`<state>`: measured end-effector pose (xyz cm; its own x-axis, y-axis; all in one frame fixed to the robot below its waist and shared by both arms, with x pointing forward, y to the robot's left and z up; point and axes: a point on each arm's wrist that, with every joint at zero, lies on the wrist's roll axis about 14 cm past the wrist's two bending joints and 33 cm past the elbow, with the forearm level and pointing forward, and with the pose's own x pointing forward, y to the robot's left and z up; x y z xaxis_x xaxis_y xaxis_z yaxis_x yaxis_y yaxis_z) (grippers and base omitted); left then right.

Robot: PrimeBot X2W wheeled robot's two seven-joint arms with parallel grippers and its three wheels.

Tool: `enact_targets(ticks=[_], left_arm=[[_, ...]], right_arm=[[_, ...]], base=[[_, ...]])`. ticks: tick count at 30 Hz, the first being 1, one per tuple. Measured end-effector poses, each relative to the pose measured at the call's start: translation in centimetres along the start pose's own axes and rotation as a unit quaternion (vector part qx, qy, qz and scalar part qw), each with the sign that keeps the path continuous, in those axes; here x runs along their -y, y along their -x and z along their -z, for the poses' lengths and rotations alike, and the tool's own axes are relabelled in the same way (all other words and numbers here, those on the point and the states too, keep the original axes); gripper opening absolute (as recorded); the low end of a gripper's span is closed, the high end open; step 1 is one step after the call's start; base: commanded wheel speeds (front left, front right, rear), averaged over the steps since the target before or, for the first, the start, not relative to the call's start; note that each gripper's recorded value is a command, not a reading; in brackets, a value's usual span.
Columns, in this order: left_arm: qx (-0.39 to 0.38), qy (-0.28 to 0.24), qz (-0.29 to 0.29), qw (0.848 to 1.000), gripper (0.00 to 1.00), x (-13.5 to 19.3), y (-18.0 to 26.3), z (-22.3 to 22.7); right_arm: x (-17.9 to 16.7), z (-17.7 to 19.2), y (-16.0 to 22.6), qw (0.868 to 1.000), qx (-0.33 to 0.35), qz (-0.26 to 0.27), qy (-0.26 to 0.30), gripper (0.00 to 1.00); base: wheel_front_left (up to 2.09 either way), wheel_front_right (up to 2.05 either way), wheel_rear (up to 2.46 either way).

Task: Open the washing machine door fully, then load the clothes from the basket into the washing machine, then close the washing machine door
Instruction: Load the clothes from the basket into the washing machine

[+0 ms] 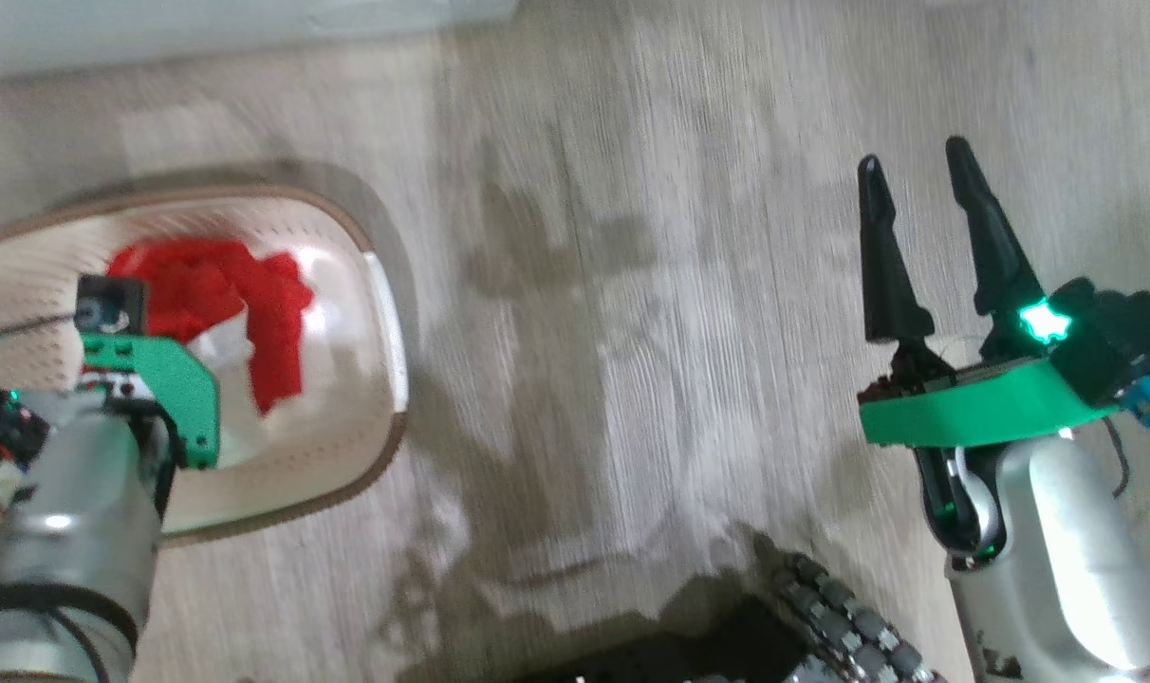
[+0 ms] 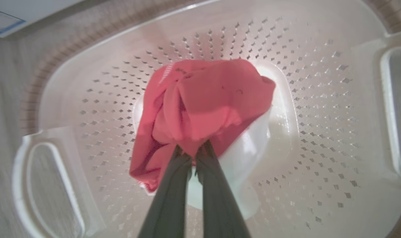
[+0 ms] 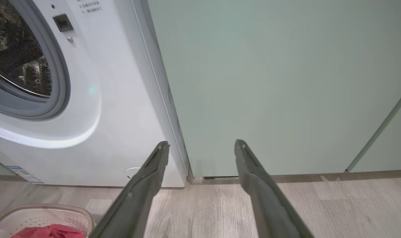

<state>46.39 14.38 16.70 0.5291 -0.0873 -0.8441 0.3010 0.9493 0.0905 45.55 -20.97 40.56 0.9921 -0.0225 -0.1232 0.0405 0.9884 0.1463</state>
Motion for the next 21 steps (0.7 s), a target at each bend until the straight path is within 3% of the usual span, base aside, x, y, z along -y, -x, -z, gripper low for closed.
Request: enact_targets(ticks=[12,21], left_arm=[[0.165,0.003,-0.038,0.986,0.0,-2.8,8.7,-6.9],[0.338,-0.009,-0.079,0.938,0.0,-4.5,16.9,-13.8]], right_arm=[[-2.5,-4.9,3.0,0.998,0.053,-0.028,-0.007,1.0],[-3.9,-7.0,4.4,0.996,0.08,-0.047,-0.017,1.0]], base=[[0.0,0.0,0.0],[0.0,0.0,0.0]])
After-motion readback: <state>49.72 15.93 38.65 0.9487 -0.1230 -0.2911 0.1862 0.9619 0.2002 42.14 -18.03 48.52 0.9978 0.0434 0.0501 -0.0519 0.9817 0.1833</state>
